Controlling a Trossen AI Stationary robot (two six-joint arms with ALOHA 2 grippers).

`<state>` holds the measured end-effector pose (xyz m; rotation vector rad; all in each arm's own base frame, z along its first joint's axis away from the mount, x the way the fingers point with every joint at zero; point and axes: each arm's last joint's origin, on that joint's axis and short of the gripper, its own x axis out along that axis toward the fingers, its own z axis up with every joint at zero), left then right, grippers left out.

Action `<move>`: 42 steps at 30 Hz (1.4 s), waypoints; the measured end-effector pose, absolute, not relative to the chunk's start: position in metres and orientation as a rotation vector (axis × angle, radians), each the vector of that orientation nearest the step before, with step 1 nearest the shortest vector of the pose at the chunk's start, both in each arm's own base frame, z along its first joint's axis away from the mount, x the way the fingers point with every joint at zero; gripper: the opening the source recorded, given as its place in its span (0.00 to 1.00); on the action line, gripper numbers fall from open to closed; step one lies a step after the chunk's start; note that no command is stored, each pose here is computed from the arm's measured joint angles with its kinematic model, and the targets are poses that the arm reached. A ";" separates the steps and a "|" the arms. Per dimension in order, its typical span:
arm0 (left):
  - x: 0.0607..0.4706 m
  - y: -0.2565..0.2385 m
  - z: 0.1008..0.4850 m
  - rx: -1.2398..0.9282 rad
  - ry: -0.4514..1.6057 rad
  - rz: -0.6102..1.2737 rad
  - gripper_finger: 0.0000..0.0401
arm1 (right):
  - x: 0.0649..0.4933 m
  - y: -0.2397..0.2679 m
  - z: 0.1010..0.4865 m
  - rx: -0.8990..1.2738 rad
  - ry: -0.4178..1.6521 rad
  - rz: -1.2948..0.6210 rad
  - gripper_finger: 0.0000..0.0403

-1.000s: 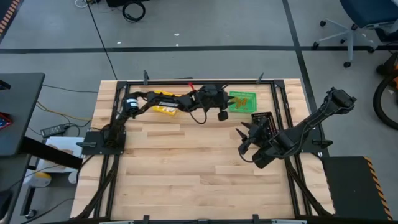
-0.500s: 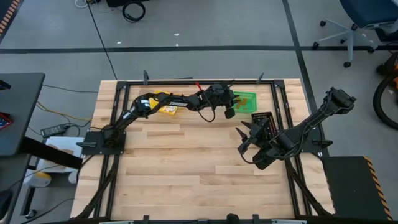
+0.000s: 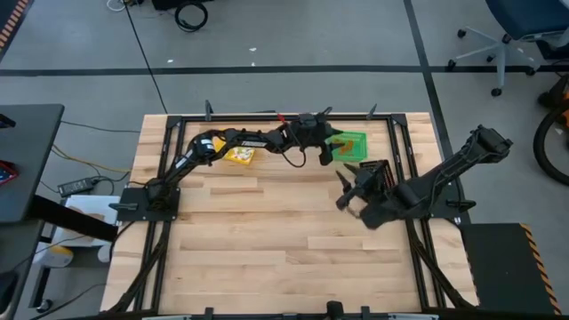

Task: Sort Halloween decoration
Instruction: Return to Home Position

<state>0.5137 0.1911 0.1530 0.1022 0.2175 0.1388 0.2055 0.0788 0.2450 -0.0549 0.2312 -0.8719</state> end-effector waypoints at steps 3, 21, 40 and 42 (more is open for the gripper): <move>0.509 0.199 0.162 0.037 0.193 0.088 0.49 | 0.210 0.064 0.262 -0.062 0.193 -0.925 0.38; 0.455 0.157 0.291 -0.192 0.429 0.108 0.48 | 0.139 -0.033 0.353 0.459 -0.238 -0.556 0.37; 0.279 0.093 0.348 -0.286 0.274 0.171 0.48 | 0.079 -0.029 0.267 0.662 -0.343 -0.423 0.37; 0.261 0.088 0.343 -0.326 0.235 0.216 0.48 | 0.072 -0.027 0.260 0.661 -0.366 -0.423 0.37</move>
